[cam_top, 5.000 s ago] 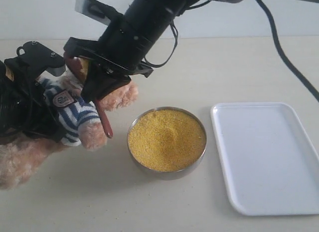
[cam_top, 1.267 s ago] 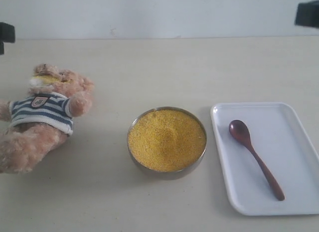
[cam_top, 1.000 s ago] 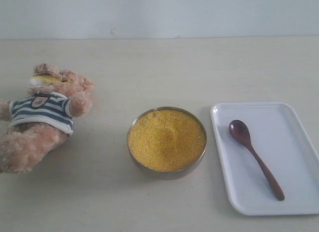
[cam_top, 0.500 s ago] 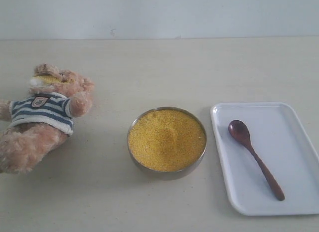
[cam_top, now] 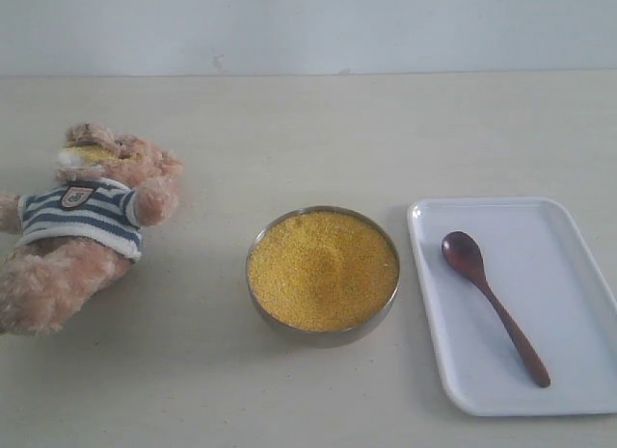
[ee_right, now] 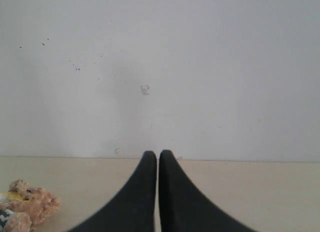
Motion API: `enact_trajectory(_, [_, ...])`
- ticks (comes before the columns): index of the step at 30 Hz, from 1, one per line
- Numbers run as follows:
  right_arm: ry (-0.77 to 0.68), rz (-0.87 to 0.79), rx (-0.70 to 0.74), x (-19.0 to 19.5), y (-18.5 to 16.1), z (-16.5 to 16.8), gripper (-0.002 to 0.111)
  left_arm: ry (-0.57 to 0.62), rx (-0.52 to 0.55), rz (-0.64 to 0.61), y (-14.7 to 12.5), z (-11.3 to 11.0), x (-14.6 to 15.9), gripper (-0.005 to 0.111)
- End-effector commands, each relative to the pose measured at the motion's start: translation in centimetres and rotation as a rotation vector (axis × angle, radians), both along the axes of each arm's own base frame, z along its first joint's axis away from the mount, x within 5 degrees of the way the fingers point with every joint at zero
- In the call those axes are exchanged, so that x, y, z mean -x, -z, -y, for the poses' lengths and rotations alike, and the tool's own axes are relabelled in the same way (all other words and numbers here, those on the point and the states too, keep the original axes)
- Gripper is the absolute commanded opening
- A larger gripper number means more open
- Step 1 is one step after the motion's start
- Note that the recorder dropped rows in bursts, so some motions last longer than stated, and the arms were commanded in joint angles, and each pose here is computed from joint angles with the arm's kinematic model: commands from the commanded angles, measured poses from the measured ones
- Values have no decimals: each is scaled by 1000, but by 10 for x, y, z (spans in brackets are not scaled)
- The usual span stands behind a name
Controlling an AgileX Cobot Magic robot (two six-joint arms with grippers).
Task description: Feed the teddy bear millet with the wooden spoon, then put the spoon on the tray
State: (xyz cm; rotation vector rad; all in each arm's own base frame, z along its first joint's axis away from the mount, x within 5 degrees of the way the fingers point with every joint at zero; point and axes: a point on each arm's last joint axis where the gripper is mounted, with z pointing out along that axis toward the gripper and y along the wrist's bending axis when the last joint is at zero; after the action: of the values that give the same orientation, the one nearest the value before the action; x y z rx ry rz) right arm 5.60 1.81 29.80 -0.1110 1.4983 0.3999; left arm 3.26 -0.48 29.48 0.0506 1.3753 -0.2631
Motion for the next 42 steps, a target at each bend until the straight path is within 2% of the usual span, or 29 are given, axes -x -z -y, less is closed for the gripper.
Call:
enact_trajectory(1, [5,8,2,1,1,1,1,3,2,-21,6,1,-3,4])
enact_trajectory(5, [5,8,2,1,1,1,1,-22,151,-104,27,2,-10,4])
enact_trajectory(6, [5,8,2,1,1,1,1,-60,150,-119,33,0,-12,4])
enact_trajectory(9, [5,8,2,1,1,1,1,-201,40,-174,55,-6,-18,4])
enact_trajectory(13, [5,8,2,1,1,1,1,-314,135,-252,80,-12,-22,4])
enact_trajectory(17, [5,8,2,1,1,1,1,-413,149,-299,98,-18,-23,4])
enact_trajectory(20, [5,8,2,1,1,1,1,-458,160,-414,109,-20,-21,4])
enact_trajectory(26, [5,8,2,1,1,1,1,-468,162,-400,108,-20,-20,4])
enact_trajectory(28, [5,8,2,1,1,1,1,-468,98,-396,107,-21,-20,4])
enact_trajectory(33, [5,14,0,1,1,1,1,-372,52,-383,106,-16,-21,4])
enact_trajectory(37, [5,14,0,1,1,1,1,-325,102,-386,106,-13,-22,4])
enact_trajectory(42, [5,14,0,1,1,1,1,-326,97,-374,105,-13,-22,4])
